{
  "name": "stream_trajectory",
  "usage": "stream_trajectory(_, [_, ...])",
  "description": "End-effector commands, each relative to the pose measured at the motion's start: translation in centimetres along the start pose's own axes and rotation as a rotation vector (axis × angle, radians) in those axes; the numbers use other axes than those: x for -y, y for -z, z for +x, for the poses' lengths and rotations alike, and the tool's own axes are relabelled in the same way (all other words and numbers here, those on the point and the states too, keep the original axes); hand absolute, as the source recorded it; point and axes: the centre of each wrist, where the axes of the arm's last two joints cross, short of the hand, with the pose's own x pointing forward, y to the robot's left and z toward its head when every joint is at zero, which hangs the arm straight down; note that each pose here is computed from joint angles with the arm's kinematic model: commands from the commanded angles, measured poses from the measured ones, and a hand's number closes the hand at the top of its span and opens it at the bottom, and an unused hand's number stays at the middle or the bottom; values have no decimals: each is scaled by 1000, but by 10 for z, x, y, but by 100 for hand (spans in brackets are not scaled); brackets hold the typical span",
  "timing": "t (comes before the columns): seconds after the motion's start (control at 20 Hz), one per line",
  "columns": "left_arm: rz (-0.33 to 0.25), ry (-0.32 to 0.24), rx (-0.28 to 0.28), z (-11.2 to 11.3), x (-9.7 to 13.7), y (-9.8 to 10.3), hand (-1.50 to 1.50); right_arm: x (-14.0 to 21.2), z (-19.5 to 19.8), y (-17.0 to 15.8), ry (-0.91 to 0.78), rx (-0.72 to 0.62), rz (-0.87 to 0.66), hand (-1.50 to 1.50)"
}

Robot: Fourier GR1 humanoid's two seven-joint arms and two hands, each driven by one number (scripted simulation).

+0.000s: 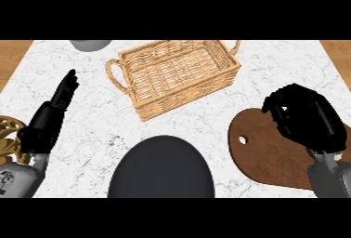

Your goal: Pick the cupcake from the cutting board and place it in the basket

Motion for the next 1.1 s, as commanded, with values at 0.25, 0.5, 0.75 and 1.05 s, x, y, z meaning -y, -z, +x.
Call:
stream_trajectory(0.25, [-14, 37, 26, 8, -27, 3, 0, -40, 30, -8, -364, 61, -118, -150])
stream_trajectory(0.5, [-12, 27, 3, 4, -13, -2, 0, 8, 97, -2, -881, -103, -199, -150])
stream_trajectory(0.75, [-21, 44, 27, 5, -14, -1, 0, 24, 149, 2, -1262, -392, 38, -150])
stream_trajectory(1.05, [-26, 25, 20, 13, -19, 13, 0, 26, 194, 8, -1358, -652, 356, -150])
